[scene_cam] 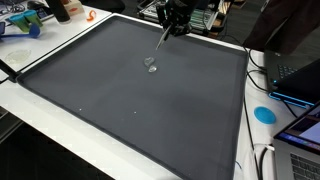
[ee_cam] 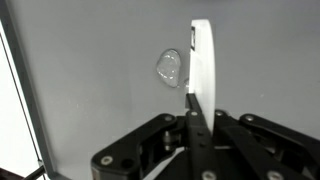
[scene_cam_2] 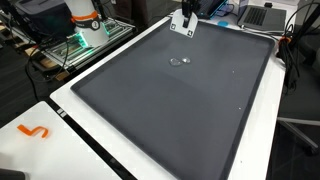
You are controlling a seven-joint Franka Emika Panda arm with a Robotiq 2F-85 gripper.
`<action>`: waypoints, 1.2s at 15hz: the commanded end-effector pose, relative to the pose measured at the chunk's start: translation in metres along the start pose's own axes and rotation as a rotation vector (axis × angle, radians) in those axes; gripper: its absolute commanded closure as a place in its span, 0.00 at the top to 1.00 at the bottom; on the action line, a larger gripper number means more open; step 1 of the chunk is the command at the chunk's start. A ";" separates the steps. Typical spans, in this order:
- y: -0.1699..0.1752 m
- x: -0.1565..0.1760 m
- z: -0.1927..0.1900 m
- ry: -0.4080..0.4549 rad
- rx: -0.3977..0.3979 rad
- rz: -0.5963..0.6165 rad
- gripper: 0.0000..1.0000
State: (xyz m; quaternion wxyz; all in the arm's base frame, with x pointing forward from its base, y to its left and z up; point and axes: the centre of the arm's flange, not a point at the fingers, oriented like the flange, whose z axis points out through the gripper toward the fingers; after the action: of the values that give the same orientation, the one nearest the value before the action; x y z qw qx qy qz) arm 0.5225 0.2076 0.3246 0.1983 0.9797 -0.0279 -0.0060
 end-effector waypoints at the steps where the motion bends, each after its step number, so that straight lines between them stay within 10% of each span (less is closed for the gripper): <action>1: -0.024 -0.003 -0.004 0.028 -0.080 -0.011 0.01; 18: -0.065 0.036 0.010 0.135 -0.228 -0.099 0.01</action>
State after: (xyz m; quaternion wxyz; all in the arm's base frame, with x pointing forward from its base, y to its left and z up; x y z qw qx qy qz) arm 0.5543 0.2553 0.2936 0.2932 0.9543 0.0328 0.0474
